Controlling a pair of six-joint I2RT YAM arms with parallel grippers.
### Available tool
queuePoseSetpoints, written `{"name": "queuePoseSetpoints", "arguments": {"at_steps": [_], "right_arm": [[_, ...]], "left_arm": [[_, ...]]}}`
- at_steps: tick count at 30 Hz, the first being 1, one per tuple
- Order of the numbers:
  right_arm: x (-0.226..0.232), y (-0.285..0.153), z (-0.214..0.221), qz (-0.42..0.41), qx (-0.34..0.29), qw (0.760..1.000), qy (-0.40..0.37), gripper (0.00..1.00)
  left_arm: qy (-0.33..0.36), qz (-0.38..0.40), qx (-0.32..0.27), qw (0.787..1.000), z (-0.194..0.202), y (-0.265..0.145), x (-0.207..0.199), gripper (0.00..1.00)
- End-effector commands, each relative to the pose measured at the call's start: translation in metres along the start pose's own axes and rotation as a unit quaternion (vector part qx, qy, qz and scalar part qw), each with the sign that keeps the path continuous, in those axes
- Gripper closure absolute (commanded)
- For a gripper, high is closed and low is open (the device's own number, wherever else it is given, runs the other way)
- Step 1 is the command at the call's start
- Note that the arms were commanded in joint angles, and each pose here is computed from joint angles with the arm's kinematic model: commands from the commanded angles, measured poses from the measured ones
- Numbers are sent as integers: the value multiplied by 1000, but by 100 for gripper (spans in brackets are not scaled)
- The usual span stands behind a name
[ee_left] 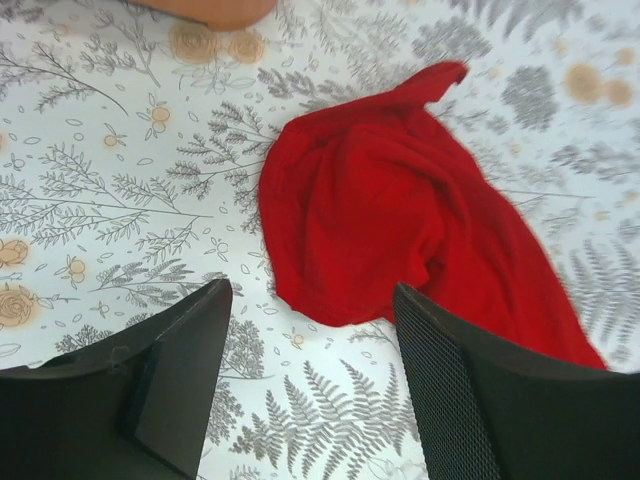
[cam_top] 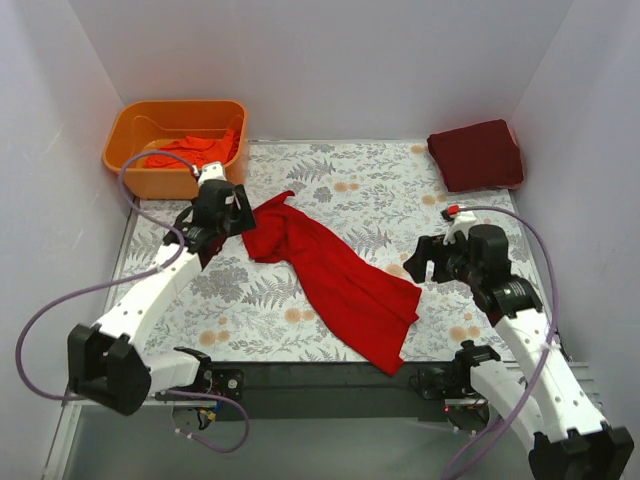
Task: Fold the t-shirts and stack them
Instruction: Move the tshirt to the center of the board, then flatten the tshirt out
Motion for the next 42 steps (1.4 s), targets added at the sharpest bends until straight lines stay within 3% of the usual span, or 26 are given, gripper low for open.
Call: {"name": "queuePoseSetpoints", "arguments": {"at_steps": [1, 8, 12, 26, 34, 42], "right_arm": [[4, 25, 20, -33, 65, 997, 15, 18], [-9, 62, 60, -20, 175, 984, 35, 40], [2, 75, 71, -28, 200, 979, 18, 44], [-11, 98, 113, 19, 262, 965, -14, 47], [8, 97, 128, -50, 295, 954, -18, 52], [15, 97, 122, -67, 294, 953, -22, 66]], "left_arm": [[-39, 17, -25, 999, -5, -31, 4, 35], [-47, 28, 50, 997, 69, -24, 16, 36], [-51, 45, 46, 997, 86, -18, 16, 36], [-40, 52, 33, 997, 91, -14, 18, 36], [-36, 52, 37, 997, 93, -12, 18, 36], [-35, 54, 44, 997, 96, -12, 17, 36]]}}
Point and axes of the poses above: each gripper's point midway between its finger pads, its own y axis out along the fingers, its own x axis along the line the jaws close on, z = x × y, the point moved 1 cm from there along -y, back along the fingers, and after that the axes turned 3 degrees about y, right-handed, at the moved point
